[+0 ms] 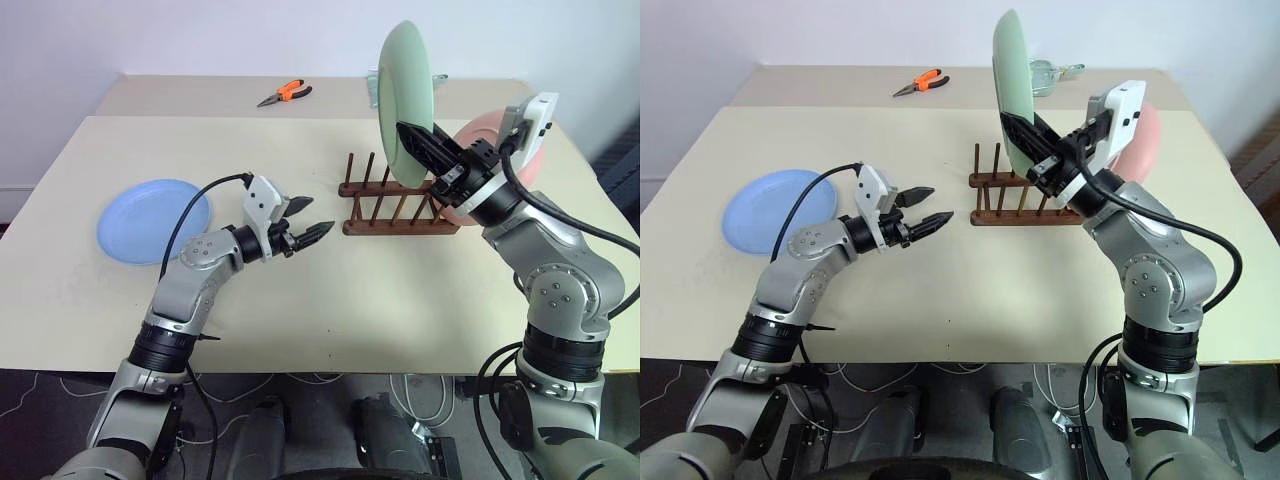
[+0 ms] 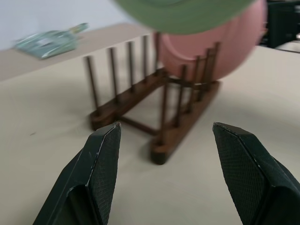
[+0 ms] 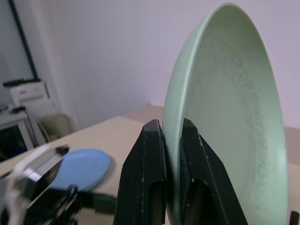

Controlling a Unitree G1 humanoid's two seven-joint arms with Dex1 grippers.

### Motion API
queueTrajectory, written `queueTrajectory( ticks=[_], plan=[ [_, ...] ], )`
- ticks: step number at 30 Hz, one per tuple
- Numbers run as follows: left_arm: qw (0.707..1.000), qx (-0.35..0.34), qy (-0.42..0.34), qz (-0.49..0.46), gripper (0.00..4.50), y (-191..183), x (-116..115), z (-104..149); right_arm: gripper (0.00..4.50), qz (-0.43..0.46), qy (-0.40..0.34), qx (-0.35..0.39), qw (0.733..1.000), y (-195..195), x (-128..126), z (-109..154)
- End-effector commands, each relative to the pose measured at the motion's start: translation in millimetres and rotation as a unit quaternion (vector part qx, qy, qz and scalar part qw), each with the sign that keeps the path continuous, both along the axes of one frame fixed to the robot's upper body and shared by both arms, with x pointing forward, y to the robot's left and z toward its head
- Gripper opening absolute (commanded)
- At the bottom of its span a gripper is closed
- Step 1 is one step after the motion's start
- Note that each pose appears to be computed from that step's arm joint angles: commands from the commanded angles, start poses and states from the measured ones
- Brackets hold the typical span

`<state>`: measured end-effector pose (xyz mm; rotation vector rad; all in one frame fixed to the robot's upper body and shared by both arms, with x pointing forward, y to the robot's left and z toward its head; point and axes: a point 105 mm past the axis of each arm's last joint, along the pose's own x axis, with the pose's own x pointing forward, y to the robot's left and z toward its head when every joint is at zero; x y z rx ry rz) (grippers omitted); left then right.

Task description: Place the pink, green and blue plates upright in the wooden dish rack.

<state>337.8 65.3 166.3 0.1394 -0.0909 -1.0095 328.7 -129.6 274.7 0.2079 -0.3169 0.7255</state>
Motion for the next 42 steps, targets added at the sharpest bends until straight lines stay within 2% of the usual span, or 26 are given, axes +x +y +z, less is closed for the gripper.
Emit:
queueTrajectory(
  ticks=[1, 7, 16, 19, 20, 23, 24, 27, 31, 33, 34, 36, 37, 40, 42],
  plan=[
    [0.999, 0.0, -0.019, -0.032, 3.18, -10.5, -13.1, 7.3, 0.0, -0.014, -0.019, 0.045, 0.999, -11.2, 4.3, 17.9],
    [0.999, 0.0, -0.019, -0.035, 3.18, -12.2, -16.1, 6.7, 0.0, -0.026, 0.004, 0.061, 0.998, -19.2, 16.0, 14.4],
    [0.999, 0.008, -0.024, -0.034, 3.18, -11.7, -17.6, 5.3, 0.0, -0.031, 0.079, 0.041, 0.996, -26.0, 31.2, -21.1],
    [0.999, 0.009, -0.02, -0.03, 3.23, -10.6, -15.7, 4.2, 1.09, -0.049, 0.074, 0.037, 0.995, -31.3, 36.0, -22.0],
    [0.999, 0.009, -0.018, -0.03, 3.23, -10.3, -15.7, 3.8, 1.58, -0.056, 0.069, 0.032, 0.996, -32.4, 36.7, -20.6],
    [1.0, 0.005, -0.017, -0.014, 4.05, -7.1, -10.3, 4.0, 3.04, -0.095, 0.03, -0.005, 0.995, -37.7, 38.9, -11.6],
    [1.0, 0.004, -0.024, -0.004, 4.45, -5.4, -7.0, 5.8, 3.48, -0.113, 0.003, -0.036, 0.993, -39.2, 38.3, -7.3],
    [0.998, 0.002, -0.046, 0.035, 4.45, 1.0, 4.1, 11.3, 3.48, -0.147, -0.053, -0.095, 0.983, -41.9, 35.7, 2.8],
    [0.984, -0.038, -0.07, 0.159, 4.45, 31.8, 35.0, 30.1, 3.48, -0.223, -0.135, -0.143, 0.955, -55.0, 30.3, 29.6],
    [0.965, -0.059, -0.063, 0.247, 4.45, 61.0, 50.8, 35.3, 3.48, -0.227, -0.187, -0.203, 0.934, -46.9, 23.0, 38.6],
    [0.951, -0.068, -0.061, 0.294, 4.49, 78.7, 57.0, 37.0, 3.76, -0.217, -0.209, -0.219, 0.928, -39.2, 18.3, 43.4],
    [0.904, -0.085, -0.039, 0.417, 4.5, 128.3, 67.1, 33.3, 4.35, -0.169, -0.242, -0.24, 0.925, -16.1, 7.0, 49.5],
    [0.874, -0.093, -0.024, 0.477, 4.5, 153.2, 68.6, 29.2, 4.44, -0.146, -0.251, -0.254, 0.923, -5.2, 3.1, 48.3],
    [0.777, -0.134, 0.041, 0.614, 4.5, 222.5, 53.3, 8.9, 4.44, -0.057, -0.244, -0.3, 0.92, 38.3, -7.0, 23.4],
    [0.733, -0.138, 0.071, 0.663, 4.5, 250.3, 38.5, -3.3, 4.44, 0.002, -0.243, -0.321, 0.915, 66.9, -18.1, 1.5]
  ],
)
